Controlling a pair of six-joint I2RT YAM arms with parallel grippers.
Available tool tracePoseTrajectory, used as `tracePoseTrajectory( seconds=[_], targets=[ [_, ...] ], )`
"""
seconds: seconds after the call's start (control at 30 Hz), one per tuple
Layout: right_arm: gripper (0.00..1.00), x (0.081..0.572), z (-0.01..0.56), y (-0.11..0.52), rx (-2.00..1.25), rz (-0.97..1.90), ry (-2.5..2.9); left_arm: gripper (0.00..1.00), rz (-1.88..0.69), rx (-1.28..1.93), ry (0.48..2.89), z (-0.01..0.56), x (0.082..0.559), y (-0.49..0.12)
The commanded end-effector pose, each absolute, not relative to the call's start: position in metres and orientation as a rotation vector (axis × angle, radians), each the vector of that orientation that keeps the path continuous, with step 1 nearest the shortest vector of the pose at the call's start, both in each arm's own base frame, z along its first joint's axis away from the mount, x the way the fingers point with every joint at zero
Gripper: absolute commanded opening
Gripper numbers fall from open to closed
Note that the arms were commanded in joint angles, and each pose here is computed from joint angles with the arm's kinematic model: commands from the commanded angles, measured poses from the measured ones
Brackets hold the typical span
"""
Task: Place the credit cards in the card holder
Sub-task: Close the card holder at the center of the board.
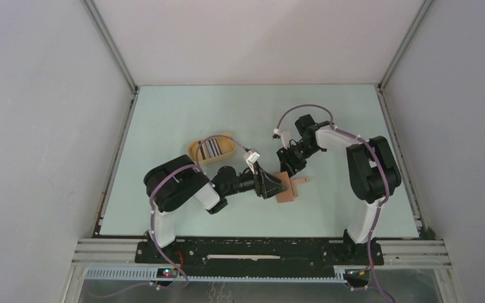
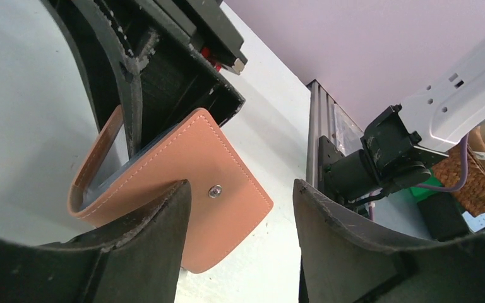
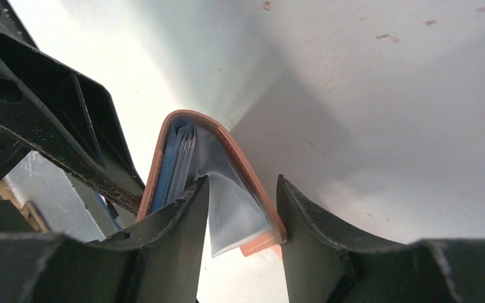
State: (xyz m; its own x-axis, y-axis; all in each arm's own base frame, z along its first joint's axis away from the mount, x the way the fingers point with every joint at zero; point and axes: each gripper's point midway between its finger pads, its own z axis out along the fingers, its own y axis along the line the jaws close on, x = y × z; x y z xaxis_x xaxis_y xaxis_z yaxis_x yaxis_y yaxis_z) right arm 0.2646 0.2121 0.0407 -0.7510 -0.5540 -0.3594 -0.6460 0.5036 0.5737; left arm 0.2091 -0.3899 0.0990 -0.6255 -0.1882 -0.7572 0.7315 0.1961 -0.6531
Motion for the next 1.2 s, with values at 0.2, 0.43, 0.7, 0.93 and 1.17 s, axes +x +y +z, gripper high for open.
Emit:
tracePoseTrajectory(
  seconds=[0.2, 0.43, 0.7, 0.93, 1.17],
  targets=[
    [0.54, 0.305, 0.082, 0.185, -0.947, 0.778, 2.537, 0.65, -1.497, 0.465, 1.783, 0.089, 0.227, -0.399],
    [0.53, 0.314, 0.111, 0.155, -0.912, 0.684, 2.436, 0.64, -1.494, 0.455, 1.803, 0.086, 0.230, -0.402],
    [0.52, 0.283, 0.159, 0.149, -0.940, 0.892, 2.210, 0.55, -1.400, 0.419, 1.914, 0.070, 0.244, -0.404],
    [0.48, 0.271, 0.102, 0.129, -0.793, 0.985, 2.497, 0.40, -1.241, 0.439, 2.042, 0.050, 0.250, -0.405],
    [0.45, 0.285, 0.063, 0.107, -0.687, 0.854, 2.659, 0.30, -1.108, 0.477, 2.099, 0.038, 0.249, -0.404]
  ],
)
